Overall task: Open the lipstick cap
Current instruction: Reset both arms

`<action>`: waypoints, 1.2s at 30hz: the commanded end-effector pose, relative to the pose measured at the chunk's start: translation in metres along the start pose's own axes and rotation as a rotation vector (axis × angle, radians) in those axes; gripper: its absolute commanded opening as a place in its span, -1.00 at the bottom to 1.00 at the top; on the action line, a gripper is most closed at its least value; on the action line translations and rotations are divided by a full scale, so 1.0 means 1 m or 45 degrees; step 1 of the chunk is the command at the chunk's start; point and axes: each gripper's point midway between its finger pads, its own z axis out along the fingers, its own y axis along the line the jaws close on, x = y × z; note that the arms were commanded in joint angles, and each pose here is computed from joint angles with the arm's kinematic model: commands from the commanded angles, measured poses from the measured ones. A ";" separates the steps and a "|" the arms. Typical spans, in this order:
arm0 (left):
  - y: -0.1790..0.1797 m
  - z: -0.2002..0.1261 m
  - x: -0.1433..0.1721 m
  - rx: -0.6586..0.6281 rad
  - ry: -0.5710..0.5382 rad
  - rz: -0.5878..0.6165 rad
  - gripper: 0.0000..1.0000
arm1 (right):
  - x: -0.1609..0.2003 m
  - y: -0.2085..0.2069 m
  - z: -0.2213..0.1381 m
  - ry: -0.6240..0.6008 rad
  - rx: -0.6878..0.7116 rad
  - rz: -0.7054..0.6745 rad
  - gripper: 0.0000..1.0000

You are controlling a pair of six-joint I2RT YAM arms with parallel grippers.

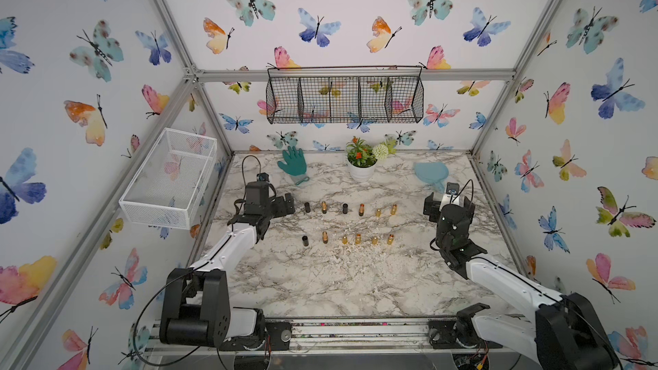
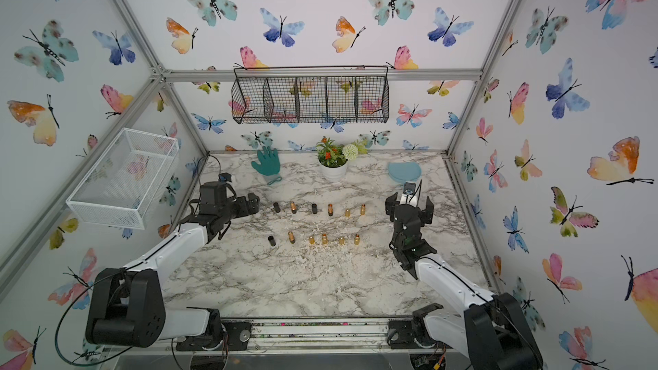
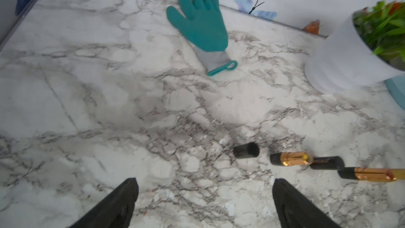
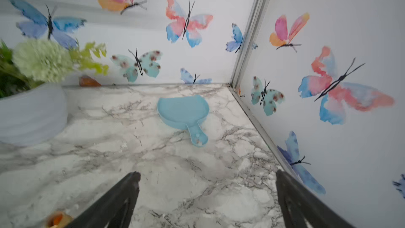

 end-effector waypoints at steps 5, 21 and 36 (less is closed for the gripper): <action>0.033 -0.007 -0.019 -0.161 -0.362 0.203 0.97 | 0.015 -0.004 0.026 -0.088 0.084 0.034 1.00; 0.040 -0.015 0.009 -0.094 -0.624 0.256 0.97 | 0.049 0.001 0.041 -0.079 -0.153 0.123 0.97; 0.042 -0.009 0.011 -0.108 -0.562 0.251 0.97 | 0.054 0.002 0.034 -0.126 -0.249 0.135 0.96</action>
